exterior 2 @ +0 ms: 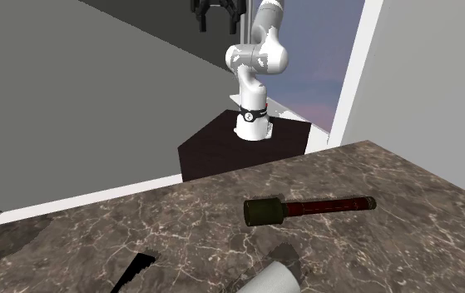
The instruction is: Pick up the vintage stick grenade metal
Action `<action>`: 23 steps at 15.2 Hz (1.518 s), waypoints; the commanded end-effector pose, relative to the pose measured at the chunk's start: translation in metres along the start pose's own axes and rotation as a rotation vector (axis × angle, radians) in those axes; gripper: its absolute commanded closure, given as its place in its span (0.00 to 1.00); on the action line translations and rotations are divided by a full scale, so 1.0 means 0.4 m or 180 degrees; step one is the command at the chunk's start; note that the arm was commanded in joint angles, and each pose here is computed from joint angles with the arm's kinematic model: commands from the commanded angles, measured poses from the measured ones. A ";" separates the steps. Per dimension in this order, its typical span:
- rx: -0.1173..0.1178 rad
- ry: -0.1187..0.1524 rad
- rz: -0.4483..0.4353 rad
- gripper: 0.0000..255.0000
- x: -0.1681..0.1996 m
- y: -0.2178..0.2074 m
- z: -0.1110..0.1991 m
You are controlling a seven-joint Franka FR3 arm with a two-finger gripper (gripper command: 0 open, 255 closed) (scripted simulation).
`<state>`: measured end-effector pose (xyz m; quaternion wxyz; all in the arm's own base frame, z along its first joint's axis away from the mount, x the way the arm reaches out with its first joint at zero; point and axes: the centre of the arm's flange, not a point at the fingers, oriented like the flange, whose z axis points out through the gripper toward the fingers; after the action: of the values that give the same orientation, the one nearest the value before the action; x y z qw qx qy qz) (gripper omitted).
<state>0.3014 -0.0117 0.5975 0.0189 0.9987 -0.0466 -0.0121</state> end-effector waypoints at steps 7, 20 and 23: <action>0.0044 0.0040 0.0476 0.00 0.003 -0.154 0.118; 0.0140 0.0128 0.1506 0.00 0.092 -0.479 0.366; 0.0162 0.0148 0.1744 0.00 0.128 -0.550 0.421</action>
<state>0.3650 0.1867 0.4253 -0.0001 0.9537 -0.3004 0.0157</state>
